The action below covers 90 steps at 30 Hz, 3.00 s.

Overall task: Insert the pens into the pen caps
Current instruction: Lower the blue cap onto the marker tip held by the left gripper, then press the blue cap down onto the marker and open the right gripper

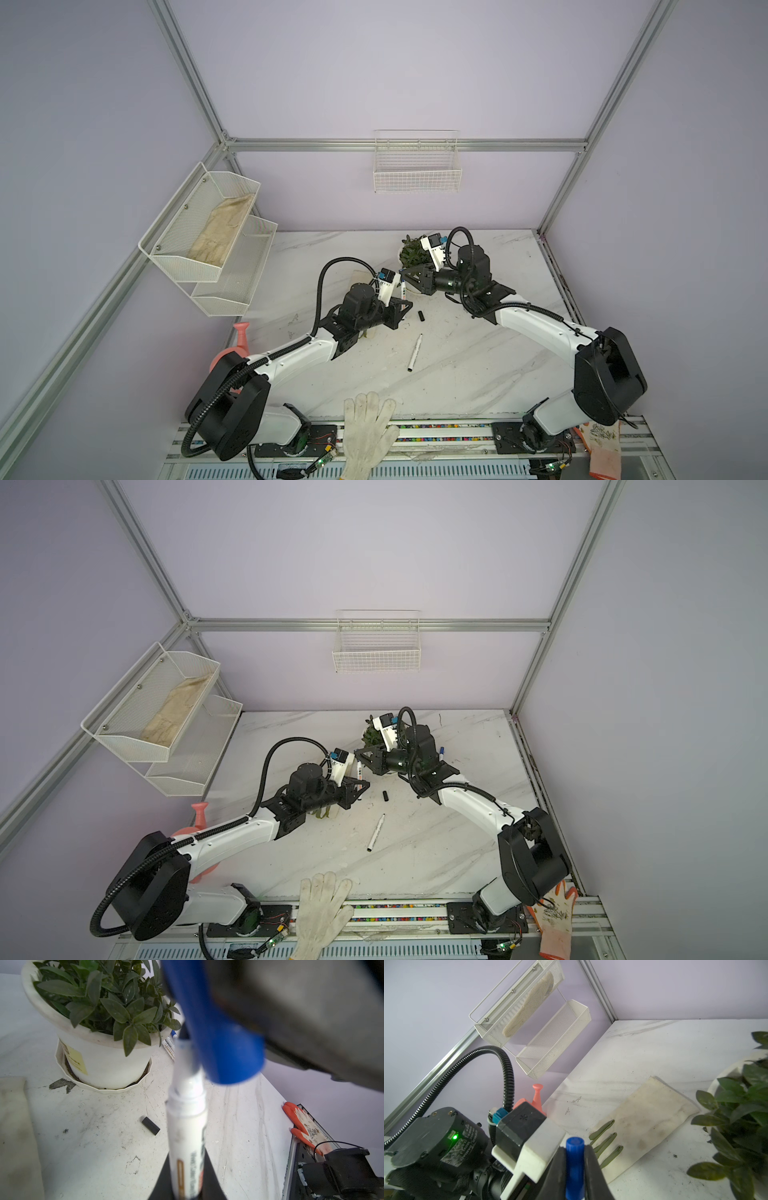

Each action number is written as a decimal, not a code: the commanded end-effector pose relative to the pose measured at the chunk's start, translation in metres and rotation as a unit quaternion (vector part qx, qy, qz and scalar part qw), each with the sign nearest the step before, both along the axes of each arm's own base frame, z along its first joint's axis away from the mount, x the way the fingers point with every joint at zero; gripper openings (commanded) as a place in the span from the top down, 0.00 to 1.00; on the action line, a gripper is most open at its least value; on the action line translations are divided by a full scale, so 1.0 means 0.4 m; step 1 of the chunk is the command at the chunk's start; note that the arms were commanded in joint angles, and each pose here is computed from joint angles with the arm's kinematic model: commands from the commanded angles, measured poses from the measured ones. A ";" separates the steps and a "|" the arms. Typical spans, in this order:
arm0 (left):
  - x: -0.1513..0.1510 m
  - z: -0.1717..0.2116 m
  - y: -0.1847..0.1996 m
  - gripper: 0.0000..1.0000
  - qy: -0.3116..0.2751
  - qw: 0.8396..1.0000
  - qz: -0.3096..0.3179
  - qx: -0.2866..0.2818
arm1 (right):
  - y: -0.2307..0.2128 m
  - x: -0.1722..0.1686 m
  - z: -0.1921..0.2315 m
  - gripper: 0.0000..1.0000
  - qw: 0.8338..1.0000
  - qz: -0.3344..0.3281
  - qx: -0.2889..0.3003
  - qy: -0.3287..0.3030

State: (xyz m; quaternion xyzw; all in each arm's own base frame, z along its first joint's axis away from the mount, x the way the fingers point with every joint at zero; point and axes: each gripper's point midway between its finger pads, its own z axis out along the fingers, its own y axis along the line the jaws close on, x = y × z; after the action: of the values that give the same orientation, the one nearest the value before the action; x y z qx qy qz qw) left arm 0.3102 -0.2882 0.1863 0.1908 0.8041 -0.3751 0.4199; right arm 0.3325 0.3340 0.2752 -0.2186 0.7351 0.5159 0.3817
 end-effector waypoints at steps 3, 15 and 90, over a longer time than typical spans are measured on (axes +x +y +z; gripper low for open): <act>0.026 0.133 -0.041 1.00 -0.048 0.997 -0.019 -0.053 | -0.020 0.020 0.057 1.00 0.999 -0.012 0.027 -0.022; 0.027 0.139 -0.041 1.00 -0.053 0.997 -0.020 -0.057 | -0.008 0.025 0.018 1.00 1.000 0.004 0.024 0.004; 0.118 0.239 0.022 1.00 -0.184 0.982 0.034 -0.022 | -0.041 -0.120 -0.067 1.00 0.991 0.105 -0.071 0.045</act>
State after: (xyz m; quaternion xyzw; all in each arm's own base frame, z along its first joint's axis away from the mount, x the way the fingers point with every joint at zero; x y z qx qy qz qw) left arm 0.3176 -0.2936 0.1780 0.2351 0.7824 -0.3961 0.4191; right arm 0.3236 0.3136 0.2580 -0.2656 0.7553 0.4816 0.3565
